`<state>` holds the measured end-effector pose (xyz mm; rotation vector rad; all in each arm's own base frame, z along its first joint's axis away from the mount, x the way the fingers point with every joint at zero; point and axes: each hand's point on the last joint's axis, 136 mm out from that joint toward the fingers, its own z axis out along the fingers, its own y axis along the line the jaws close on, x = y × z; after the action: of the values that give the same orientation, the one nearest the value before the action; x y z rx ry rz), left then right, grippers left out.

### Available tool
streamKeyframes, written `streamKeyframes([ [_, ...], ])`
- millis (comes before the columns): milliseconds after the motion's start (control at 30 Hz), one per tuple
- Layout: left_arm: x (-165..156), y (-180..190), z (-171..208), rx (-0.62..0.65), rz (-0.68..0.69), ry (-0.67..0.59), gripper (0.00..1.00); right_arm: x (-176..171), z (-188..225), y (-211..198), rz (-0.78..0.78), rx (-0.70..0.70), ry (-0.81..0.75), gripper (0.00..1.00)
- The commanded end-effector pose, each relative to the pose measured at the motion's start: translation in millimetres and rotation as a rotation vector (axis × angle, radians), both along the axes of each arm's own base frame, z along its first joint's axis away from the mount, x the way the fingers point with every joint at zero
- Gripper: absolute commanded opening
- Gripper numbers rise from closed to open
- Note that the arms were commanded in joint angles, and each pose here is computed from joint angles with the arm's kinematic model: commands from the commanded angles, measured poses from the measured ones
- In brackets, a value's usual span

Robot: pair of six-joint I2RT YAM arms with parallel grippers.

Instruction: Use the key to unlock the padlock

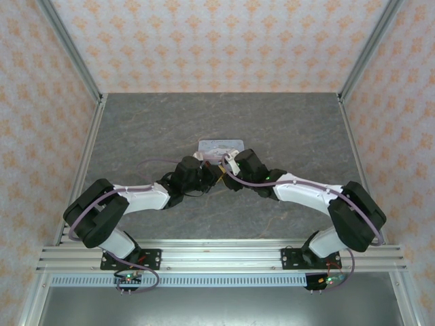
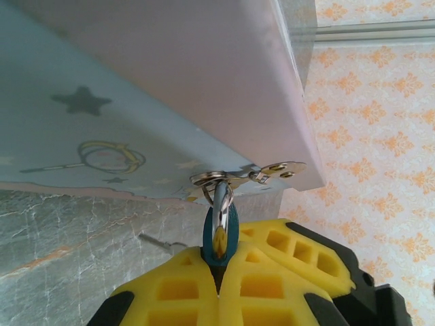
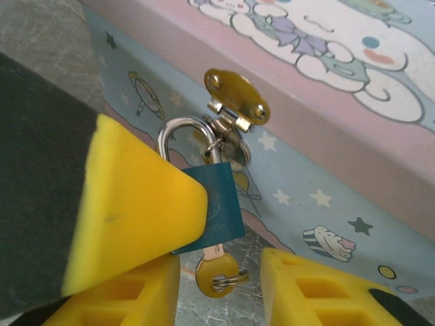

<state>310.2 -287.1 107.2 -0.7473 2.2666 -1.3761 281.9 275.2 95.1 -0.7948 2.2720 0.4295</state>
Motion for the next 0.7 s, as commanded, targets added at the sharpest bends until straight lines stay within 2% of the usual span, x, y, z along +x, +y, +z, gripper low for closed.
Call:
streamKeyframes([
  [0, 3.6, -5.8, 20.4, -0.031, -0.018, -0.055, 0.00, 7.0, 4.2, 1.6, -0.004, -0.024, -0.032, 0.33],
  [167, 3.4, -6.3, 19.4, -0.032, -0.020, -0.053, 0.00, 11.7, 6.6, 6.7, -0.006, -0.011, -0.039, 0.25],
  [433, 2.1, -6.3, 10.0, -0.026, -0.022, -0.037, 0.00, 16.8, 19.5, 16.9, -0.007, 0.076, -0.030, 0.01],
  [667, 1.0, -4.1, 3.3, -0.019, -0.016, -0.030, 0.00, 16.4, 34.1, 22.4, -0.018, 0.310, 0.087, 0.00],
])
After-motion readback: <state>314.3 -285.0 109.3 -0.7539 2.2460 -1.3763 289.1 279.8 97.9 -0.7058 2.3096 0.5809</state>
